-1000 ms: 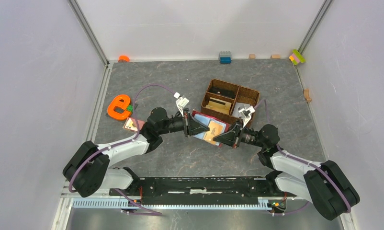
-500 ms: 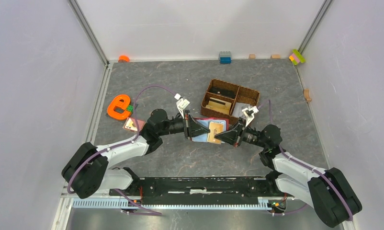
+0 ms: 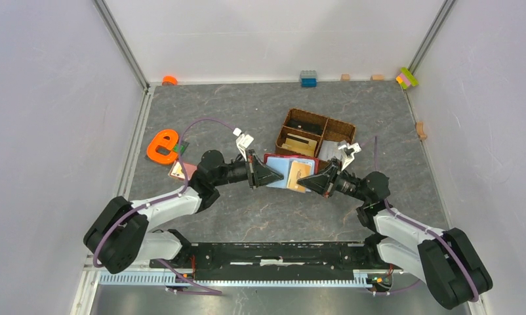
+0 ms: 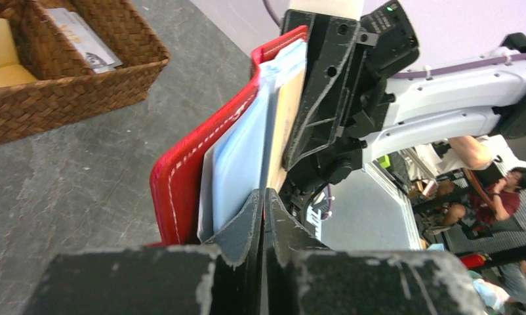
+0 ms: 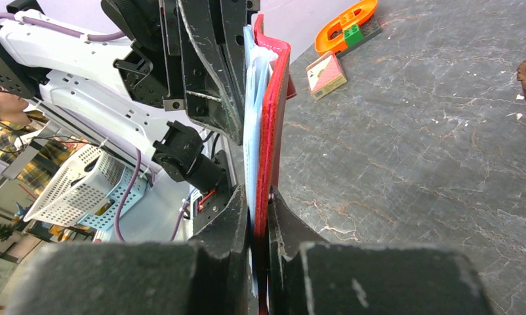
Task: Take the credit cards out of the card holder
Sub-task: Remove the credit card from the card holder.
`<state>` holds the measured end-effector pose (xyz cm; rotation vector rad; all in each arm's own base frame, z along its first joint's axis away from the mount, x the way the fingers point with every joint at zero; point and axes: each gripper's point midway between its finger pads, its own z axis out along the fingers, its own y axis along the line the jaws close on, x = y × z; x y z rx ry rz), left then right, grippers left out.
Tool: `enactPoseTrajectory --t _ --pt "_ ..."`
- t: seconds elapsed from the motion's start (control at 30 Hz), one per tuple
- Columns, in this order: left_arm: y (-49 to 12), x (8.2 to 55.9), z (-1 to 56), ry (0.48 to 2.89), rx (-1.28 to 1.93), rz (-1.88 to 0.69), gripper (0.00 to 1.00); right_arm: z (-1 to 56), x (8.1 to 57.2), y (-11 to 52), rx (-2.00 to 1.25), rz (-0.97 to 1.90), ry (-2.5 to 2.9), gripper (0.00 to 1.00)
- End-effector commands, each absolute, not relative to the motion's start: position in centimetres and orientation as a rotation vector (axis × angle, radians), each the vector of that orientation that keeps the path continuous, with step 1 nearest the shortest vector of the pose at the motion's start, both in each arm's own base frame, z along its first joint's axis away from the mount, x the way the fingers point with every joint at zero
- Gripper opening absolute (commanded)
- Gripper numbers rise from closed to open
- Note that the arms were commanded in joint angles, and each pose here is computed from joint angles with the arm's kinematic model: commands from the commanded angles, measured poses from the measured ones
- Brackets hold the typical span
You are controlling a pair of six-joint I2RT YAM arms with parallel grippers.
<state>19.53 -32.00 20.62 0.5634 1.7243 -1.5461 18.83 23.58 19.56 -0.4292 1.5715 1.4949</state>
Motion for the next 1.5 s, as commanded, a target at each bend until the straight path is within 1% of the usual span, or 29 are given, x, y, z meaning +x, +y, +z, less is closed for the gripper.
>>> enactPoseTrajectory --t 0.0,0.23,0.3,0.37,0.43,0.53,0.73,0.9,1.17,1.23,1.27,1.3,1.33,1.37,1.4,1.43,1.47 --pt "-32.4 18.0 22.5 1.622 0.624 -1.657 0.10 21.2 18.5 23.6 -0.458 1.516 1.488 0.06" --pt "-33.0 17.5 22.4 1.629 0.663 -1.653 0.31 21.3 18.3 23.7 -0.463 1.535 1.483 0.07" --pt "-33.0 17.5 22.3 1.633 0.660 -1.650 0.40 21.2 18.4 23.8 -0.464 1.535 1.485 0.08" --pt "-33.1 17.8 22.0 1.655 0.645 -1.639 0.47 21.3 18.3 23.9 -0.472 1.540 1.486 0.08" --pt "-33.1 18.2 21.4 1.688 0.630 -1.615 0.48 21.3 18.1 24.2 -0.486 1.549 1.487 0.08" --pt "-33.1 18.6 21.1 1.708 0.608 -1.600 0.49 21.3 17.7 24.7 -0.515 1.568 1.488 0.08" --pt "-33.3 18.7 20.9 1.721 0.611 -1.603 0.45 21.4 17.1 25.6 -0.561 1.594 1.485 0.08" --pt "-33.6 18.0 21.4 1.694 0.641 -1.671 0.38 20.8 17.3 25.9 -0.568 1.590 1.514 0.09" --pt "-34.3 16.9 22.2 1.652 0.674 -1.821 0.43 20.3 17.2 26.5 -0.589 1.593 1.541 0.11" --pt "-34.3 16.9 22.0 1.662 0.673 -1.827 0.41 20.2 17.2 26.6 -0.593 1.594 1.546 0.11" --pt "-34.3 16.9 22.0 1.663 0.672 -1.826 0.39 20.2 17.2 26.6 -0.593 1.592 1.547 0.11" --pt "-34.3 17.0 22.0 1.663 0.672 -1.823 0.34 20.2 17.2 26.6 -0.597 1.592 1.545 0.11" --pt "-34.4 17.0 21.9 1.667 0.674 -1.822 0.27 20.2 17.2 26.6 -0.597 1.591 1.545 0.11" --pt "-34.4 17.0 21.9 1.673 0.673 -1.819 0.17 20.2 17.2 26.6 -0.598 1.589 1.545 0.12" --pt "-34.4 17.1 21.8 1.677 0.671 -1.815 0.10 20.2 17.2 26.6 -0.600 1.589 1.547 0.13" --pt "-34.5 17.2 21.7 1.685 0.670 -1.811 0.05 20.1 17.2 26.7 -0.600 1.586 1.548 0.15" --pt "-34.5 17.3 21.5 1.696 0.662 -1.804 0.02 20.1 17.2 26.7 -0.601 1.584 1.550 0.17"
